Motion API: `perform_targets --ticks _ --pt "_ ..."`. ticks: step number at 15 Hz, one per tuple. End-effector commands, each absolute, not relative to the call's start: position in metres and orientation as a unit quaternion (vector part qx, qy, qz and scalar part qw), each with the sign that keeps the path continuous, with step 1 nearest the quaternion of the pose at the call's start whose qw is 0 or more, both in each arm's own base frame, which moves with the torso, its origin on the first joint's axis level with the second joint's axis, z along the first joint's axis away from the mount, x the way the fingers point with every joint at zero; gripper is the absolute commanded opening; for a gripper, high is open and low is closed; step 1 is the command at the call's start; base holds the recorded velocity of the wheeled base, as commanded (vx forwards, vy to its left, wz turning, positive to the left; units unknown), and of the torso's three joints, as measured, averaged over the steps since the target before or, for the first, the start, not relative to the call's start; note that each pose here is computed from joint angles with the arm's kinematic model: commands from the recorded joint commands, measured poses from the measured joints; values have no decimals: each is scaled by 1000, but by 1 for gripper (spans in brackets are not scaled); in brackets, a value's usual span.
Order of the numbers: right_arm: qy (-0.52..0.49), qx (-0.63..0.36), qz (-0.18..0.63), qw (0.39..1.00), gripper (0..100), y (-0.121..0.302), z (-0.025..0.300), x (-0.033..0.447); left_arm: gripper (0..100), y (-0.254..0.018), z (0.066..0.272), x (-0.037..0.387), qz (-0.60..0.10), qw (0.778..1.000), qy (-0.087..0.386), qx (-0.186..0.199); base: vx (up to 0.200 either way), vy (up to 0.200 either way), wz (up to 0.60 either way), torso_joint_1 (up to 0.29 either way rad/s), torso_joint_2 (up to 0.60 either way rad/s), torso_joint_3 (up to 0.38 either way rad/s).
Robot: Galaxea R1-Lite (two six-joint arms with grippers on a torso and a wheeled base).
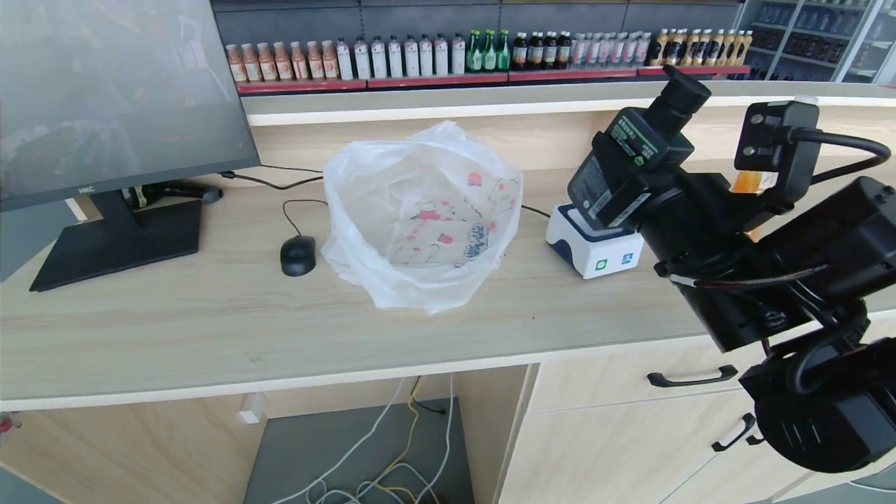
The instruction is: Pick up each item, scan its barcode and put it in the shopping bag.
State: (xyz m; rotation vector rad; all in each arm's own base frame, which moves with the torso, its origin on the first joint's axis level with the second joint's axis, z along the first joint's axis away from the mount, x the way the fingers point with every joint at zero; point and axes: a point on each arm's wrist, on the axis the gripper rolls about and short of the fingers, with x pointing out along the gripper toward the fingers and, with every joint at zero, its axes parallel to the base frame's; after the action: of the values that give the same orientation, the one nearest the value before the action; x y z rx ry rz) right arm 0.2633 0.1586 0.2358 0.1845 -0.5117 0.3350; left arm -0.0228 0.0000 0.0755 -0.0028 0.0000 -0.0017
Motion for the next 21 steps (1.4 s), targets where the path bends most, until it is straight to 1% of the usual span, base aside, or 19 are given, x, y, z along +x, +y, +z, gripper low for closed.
perform_targets --ticks 1,8,12,15,17,21 --pt "-250 90 165 950 0 159 234 264 100 0 75 -23 -1 1000 0 -2 0 200 0 -2 2 2" --pt "-252 91 165 949 0 159 236 263 100 0 75 -23 -1 1000 0 -2 0 200 0 1 4 4" --pt "-248 85 171 950 0 159 233 263 100 0 75 -23 -1 1000 0 -2 0 0 0 0 0 0" --pt "-248 89 194 945 0 170 235 261 100 0 75 -23 -1 1000 0 -2 0 0 0 0 0 0" --pt "-226 85 208 948 0 183 244 265 100 0 75 -23 -1 1000 0 -2 0 0 0 0 0 0" --pt "-148 102 226 957 0 204 259 287 100 0 75 -23 -1 1000 0 -2 0 0 0 0 0 0"
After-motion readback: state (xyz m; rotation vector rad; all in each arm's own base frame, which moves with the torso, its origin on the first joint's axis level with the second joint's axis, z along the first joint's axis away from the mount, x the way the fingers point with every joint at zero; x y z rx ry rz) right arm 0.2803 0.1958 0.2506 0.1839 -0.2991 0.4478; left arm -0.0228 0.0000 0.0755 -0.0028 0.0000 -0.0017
